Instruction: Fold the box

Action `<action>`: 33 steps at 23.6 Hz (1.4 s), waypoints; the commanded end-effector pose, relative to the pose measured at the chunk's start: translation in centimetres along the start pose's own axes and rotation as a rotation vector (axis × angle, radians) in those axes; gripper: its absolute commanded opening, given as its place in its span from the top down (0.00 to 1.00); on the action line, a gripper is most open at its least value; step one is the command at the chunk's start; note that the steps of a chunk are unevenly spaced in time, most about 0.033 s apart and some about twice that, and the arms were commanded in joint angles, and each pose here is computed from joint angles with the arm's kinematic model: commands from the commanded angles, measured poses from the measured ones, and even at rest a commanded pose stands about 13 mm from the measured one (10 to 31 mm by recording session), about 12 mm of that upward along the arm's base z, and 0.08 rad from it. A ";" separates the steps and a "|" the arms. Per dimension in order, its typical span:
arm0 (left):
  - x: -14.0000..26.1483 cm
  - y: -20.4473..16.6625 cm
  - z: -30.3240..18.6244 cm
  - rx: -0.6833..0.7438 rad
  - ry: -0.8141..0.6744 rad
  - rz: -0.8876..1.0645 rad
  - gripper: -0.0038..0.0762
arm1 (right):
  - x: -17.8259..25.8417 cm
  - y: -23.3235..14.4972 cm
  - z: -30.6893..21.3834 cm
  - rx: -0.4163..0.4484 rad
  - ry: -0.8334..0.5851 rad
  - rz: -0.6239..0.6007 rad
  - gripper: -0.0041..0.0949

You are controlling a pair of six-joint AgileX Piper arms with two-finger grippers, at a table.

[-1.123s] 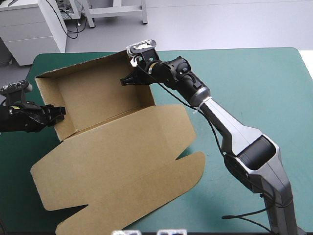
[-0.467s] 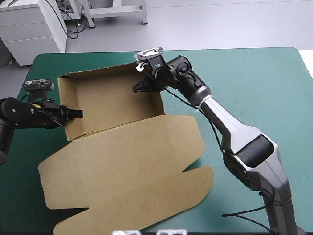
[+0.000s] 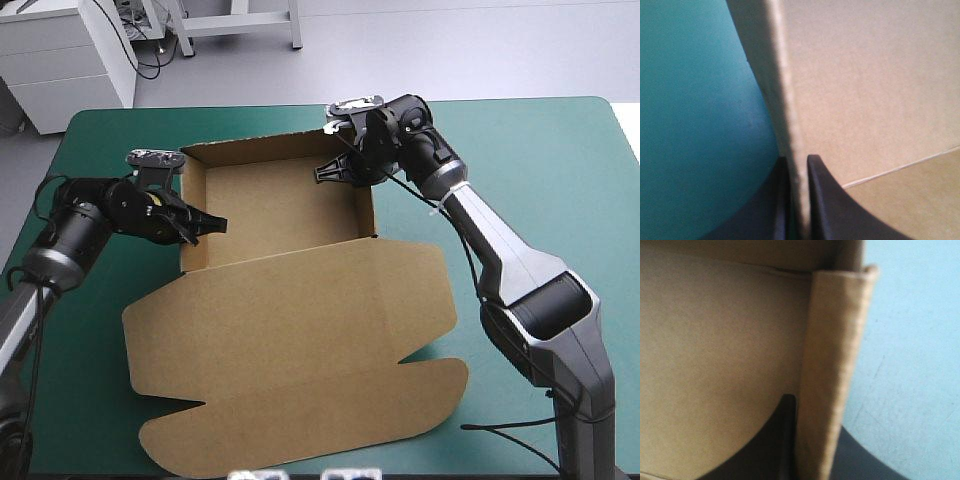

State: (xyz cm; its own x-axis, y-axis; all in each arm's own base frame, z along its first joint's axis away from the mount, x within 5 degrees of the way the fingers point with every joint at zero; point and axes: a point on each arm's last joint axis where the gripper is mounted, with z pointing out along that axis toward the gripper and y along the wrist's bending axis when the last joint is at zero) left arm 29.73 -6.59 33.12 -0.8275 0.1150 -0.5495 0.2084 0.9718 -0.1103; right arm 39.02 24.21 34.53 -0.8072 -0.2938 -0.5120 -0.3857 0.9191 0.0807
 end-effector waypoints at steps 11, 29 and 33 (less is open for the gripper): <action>-2.5 -4.4 3.9 0.050 0.054 0.039 0.96 | 5.1 1.9 0.2 -0.123 0.174 0.007 0.96; -1.5 -3.9 7.6 0.009 0.215 0.071 0.28 | 4.7 -1.1 0.0 0.215 0.114 0.087 0.48; -2.4 -3.5 6.8 -0.047 0.192 0.120 0.29 | 4.6 -1.6 -0.3 0.265 0.106 0.095 0.48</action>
State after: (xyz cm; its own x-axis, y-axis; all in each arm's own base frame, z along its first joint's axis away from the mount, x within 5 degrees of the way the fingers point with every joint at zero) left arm 34.52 -11.84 25.94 -0.9250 0.2469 -0.2888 0.2727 0.9607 -0.0520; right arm 36.39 22.64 28.15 -0.9183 -0.2403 -0.3146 -0.2225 0.9706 -0.0920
